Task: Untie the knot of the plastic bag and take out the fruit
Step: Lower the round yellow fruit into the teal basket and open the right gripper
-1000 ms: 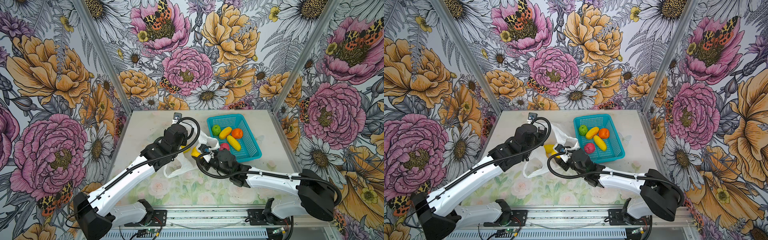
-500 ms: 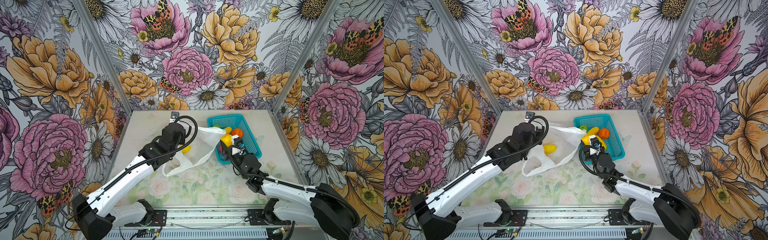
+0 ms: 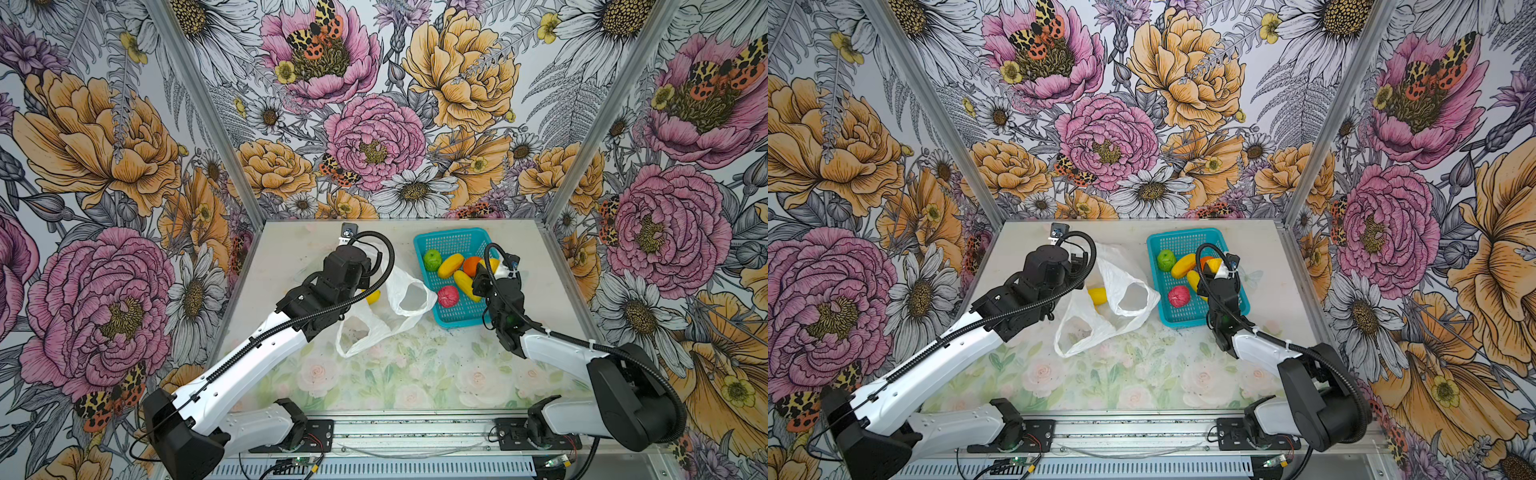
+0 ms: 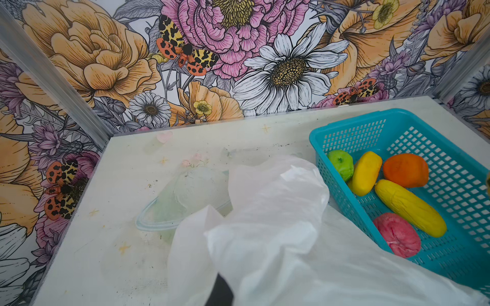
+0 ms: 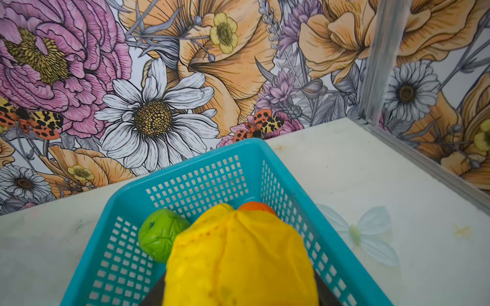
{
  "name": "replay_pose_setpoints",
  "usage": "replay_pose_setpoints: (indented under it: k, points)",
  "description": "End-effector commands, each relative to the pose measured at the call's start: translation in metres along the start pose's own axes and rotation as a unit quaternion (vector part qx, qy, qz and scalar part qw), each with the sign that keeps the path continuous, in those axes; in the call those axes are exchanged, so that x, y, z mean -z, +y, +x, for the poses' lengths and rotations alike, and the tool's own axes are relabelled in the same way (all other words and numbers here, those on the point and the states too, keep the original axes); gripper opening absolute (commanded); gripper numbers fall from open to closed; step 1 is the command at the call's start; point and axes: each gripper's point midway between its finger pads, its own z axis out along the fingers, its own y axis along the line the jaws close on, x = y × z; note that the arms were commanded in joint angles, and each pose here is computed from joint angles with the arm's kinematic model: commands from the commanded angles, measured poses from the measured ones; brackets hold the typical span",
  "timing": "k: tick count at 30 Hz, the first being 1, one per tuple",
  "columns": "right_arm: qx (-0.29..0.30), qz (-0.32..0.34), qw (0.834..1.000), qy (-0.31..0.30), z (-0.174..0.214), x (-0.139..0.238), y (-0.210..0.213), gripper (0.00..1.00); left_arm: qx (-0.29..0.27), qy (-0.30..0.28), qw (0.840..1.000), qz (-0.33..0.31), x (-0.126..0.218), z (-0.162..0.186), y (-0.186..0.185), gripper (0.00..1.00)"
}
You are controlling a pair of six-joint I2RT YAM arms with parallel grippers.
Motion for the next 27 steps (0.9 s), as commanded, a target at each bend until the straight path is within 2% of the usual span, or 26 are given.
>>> replay_pose_setpoints:
  k: [1, 5, 8, 12, 14, 17, 20, 24, 27]
  points:
    - [-0.05, -0.026, 0.997, 0.049, 0.02, -0.022, 0.005, 0.17, 0.017, -0.009, 1.0, 0.008, 0.006, -0.007, 0.003, 0.0]
    - [-0.073, -0.029, 0.994, 0.07, 0.037, -0.04, -0.001, 0.2, 0.016, -0.008, 1.0, 0.009, 0.005, -0.006, 0.002, 0.0]
    - [-0.076, -0.024, 0.995, 0.066, 0.042, -0.044, -0.004, 0.35, 0.018, -0.009, 1.0, 0.007, 0.006, -0.007, 0.003, 0.0]
    - [-0.078, -0.019, 0.995, 0.065, 0.045, -0.046, -0.008, 0.44, 0.016, -0.009, 1.0, 0.006, 0.005, -0.007, 0.003, 0.0]
    - [-0.079, -0.018, 0.995, 0.064, 0.045, -0.046, -0.009, 0.52, 0.016, -0.007, 1.0, 0.007, 0.004, -0.007, 0.003, 0.0]
    - [-0.081, -0.017, 0.995, 0.064, 0.046, -0.046, -0.01, 0.71, 0.016, -0.008, 1.0, 0.007, 0.004, -0.007, 0.003, 0.0]
    - [-0.085, -0.015, 0.995, 0.056, 0.044, -0.043, -0.013, 0.8, 0.017, -0.008, 1.0, 0.008, 0.005, -0.007, 0.003, 0.0]
    - [-0.085, -0.022, 0.995, 0.043, 0.036, -0.036, -0.012, 0.82, 0.019, -0.01, 1.0, 0.009, 0.007, -0.008, 0.004, 0.0]
    - [-0.082, -0.024, 0.996, 0.034, 0.03, -0.03, -0.012, 0.79, 0.02, -0.01, 1.0, 0.01, 0.007, -0.008, 0.004, 0.0]
